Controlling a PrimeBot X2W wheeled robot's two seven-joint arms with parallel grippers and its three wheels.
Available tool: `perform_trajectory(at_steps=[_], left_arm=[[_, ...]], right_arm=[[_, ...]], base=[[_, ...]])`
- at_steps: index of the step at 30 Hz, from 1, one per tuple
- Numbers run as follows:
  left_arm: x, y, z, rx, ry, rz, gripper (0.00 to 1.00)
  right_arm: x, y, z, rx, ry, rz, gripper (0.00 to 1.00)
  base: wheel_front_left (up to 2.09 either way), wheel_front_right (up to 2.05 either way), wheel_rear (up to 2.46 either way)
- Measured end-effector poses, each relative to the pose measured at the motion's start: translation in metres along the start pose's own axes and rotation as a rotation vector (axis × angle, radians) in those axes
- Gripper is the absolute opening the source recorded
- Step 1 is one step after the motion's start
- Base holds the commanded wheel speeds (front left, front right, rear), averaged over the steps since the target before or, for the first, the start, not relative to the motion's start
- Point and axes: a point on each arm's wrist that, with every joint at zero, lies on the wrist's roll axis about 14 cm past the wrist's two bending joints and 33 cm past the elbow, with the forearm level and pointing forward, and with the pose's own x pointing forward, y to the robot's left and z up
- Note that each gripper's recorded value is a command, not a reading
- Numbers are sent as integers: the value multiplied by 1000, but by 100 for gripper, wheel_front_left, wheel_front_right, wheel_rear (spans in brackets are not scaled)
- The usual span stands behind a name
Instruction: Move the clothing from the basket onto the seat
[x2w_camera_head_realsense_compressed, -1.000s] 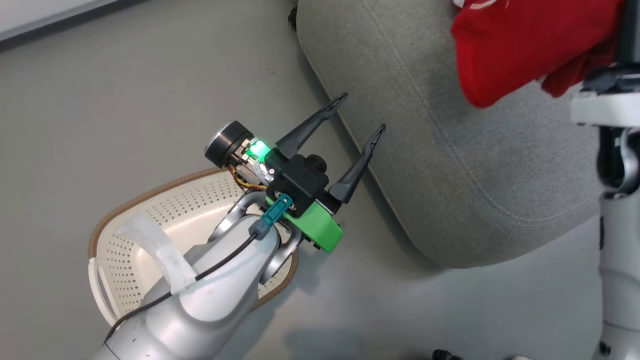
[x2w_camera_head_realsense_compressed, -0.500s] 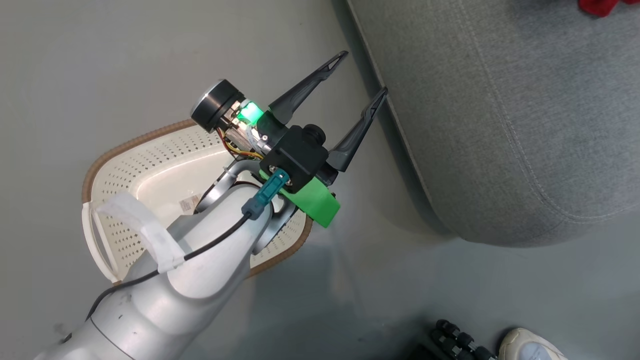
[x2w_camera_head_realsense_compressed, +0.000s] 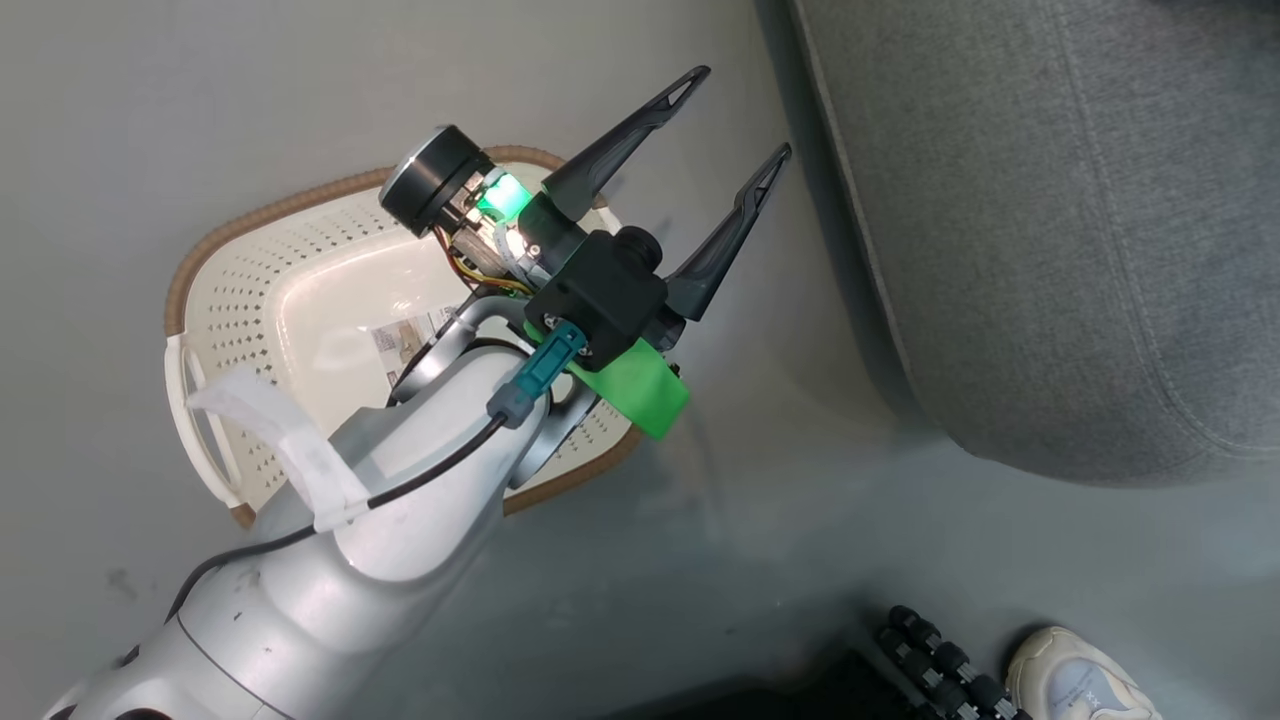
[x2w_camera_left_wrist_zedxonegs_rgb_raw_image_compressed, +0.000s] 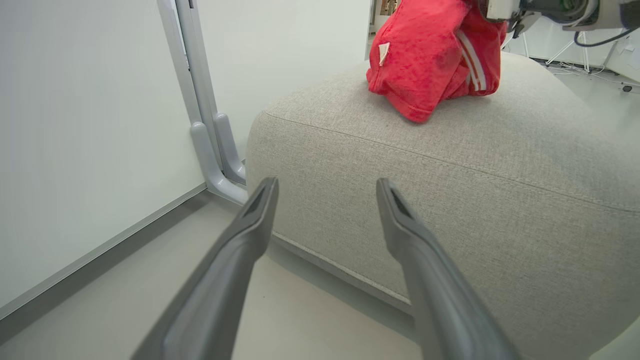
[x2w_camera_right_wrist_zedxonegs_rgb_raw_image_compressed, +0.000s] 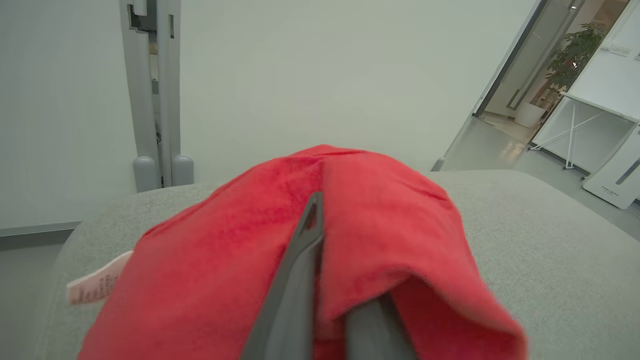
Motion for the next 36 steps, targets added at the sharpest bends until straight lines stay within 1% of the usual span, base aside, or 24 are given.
perform_trajectory(at_steps=[3, 5, 7, 10, 11, 12, 13, 18, 26, 31, 36], left_arm=[[-1, 4, -3, -1, 4, 7, 100], [-4, 6, -7, -2, 12, 15, 100], [-5, 8, -7, 0, 16, 20, 100], [-5, 9, -3, 9, 14, 24, 100], [-5, 9, -1, 13, 12, 25, 100], [-5, 9, 2, 17, 8, 26, 100], [-5, 9, 5, 21, 3, 26, 100], [-7, 1, 19, 26, -8, 26, 100], [-16, -13, 55, 42, -45, 49, 100], [-29, -14, 72, 49, -55, 92, 100], [-48, -11, 86, 55, -58, 159, 100]], right_arm=[[0, 7, -19, -12, 51, 15, 0], [-3, 12, -42, -27, 115, 30, 0], [-4, 10, -47, -36, 131, 28, 0], [-5, 8, -44, -38, 130, 25, 0], [-5, 7, -41, -37, 125, 24, 36], [-6, 6, -37, -36, 117, 24, 87], [-7, 5, -33, -36, 109, 23, 100], [-24, -6, -24, -35, 100, 15, 100], [-67, -20, -9, -23, 79, 18, 100], [-91, -4, 11, 18, 26, 64, 100], [-114, 23, 34, 53, -31, 148, 100]], base=[[0, 0, 0], [0, 0, 0], [0, 0, 0], [0, 0, 0], [0, 0, 0], [0, 0, 0], [0, 0, 0], [0, 0, 0], [0, 0, 0], [0, 0, 0], [0, 0, 0]])
